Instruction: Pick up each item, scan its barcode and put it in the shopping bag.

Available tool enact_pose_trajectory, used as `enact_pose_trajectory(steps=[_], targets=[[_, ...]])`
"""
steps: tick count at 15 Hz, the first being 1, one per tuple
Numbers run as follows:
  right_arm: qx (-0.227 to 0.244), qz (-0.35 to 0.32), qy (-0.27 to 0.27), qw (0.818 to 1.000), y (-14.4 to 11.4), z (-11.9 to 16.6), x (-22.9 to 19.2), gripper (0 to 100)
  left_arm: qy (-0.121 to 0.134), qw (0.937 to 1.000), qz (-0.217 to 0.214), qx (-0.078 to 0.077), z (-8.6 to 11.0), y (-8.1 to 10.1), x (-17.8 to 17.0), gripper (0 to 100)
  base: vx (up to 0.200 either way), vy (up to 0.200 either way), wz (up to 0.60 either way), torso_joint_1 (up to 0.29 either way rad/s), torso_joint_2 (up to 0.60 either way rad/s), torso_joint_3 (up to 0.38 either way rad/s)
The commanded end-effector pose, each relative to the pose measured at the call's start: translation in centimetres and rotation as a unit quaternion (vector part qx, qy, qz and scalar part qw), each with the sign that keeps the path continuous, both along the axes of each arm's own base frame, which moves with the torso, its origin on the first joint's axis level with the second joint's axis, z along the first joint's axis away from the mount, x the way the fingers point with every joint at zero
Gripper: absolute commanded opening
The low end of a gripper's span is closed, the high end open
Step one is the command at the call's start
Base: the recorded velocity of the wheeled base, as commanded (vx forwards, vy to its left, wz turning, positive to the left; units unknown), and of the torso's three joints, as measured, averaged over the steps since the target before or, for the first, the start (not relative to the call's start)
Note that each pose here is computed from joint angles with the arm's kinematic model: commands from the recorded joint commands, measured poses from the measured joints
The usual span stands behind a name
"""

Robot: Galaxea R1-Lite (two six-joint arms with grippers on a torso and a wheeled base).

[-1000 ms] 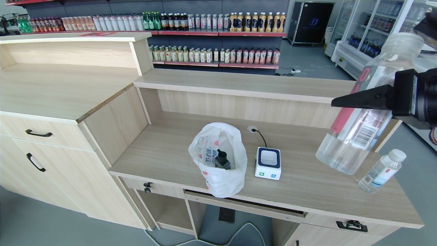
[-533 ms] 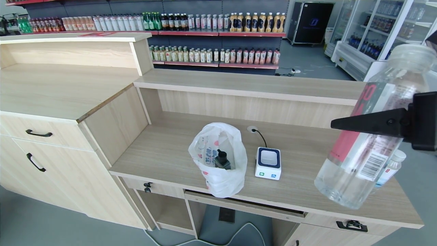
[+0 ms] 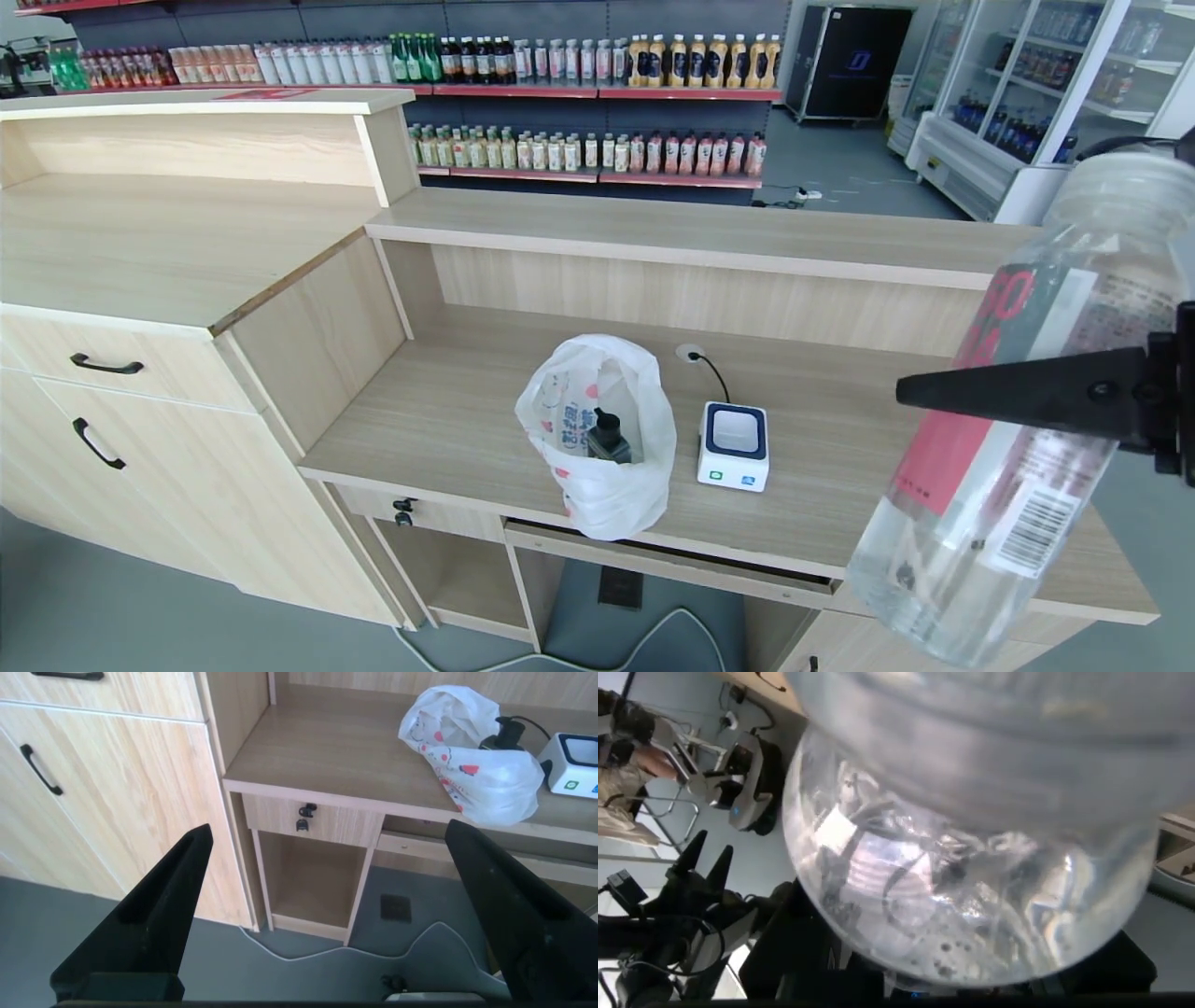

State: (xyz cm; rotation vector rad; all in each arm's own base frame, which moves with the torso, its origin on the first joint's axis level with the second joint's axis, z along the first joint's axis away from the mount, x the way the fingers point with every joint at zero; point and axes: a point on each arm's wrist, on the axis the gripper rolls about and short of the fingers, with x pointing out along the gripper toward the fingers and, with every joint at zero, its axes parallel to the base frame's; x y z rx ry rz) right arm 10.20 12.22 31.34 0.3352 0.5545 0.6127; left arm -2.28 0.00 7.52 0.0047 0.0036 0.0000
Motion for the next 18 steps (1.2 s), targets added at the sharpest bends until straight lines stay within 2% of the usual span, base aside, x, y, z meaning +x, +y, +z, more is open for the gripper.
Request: enact_pose_trajectory(steps=[1,9,11,13,15,17,18], targets=[[-0.006,0.016,0.004,1.0,0.1,-0.6,-0.6,0,0.0,1.0,0.0,0.0,0.0,0.0,0.0,100,0.0,0.0,0.0,0.0,0.0,0.0],[-0.006,0.021,0.002,1.0,0.3,-0.6,-0.7,0,0.0,1.0,0.0,0.0,0.0,0.0,0.0,100,0.0,0.0,0.0,0.0,0.0,0.0],[-0.017,-0.025,-0.058,0.998,0.4,-0.2,1.1,0,0.0,1.0,0.0,0.0,0.0,0.0,0.0,100,0.0,0.0,0.0,0.0,0.0,0.0],[-0.046,-0.084,-0.14,0.986,0.0,-0.8,5.2,0,0.0,1.0,0.0,0.0,0.0,0.0,0.0,100,0.0,0.0,0.0,0.0,0.0,0.0],[-0.08,-0.128,-0.23,0.961,-0.8,-2.5,10.5,0,0.0,1.0,0.0,0.0,0.0,0.0,0.0,100,0.0,0.0,0.0,0.0,0.0,0.0],[-0.143,-0.158,-0.317,0.924,-2.1,-5.3,15.7,0,0.0,1.0,0.0,0.0,0.0,0.0,0.0,100,0.0,0.0,0.0,0.0,0.0,0.0],[-0.164,-0.163,-0.329,0.916,-2.3,-6.1,16.5,0,0.0,1.0,0.0,0.0,0.0,0.0,0.0,100,0.0,0.0,0.0,0.0,0.0,0.0]])
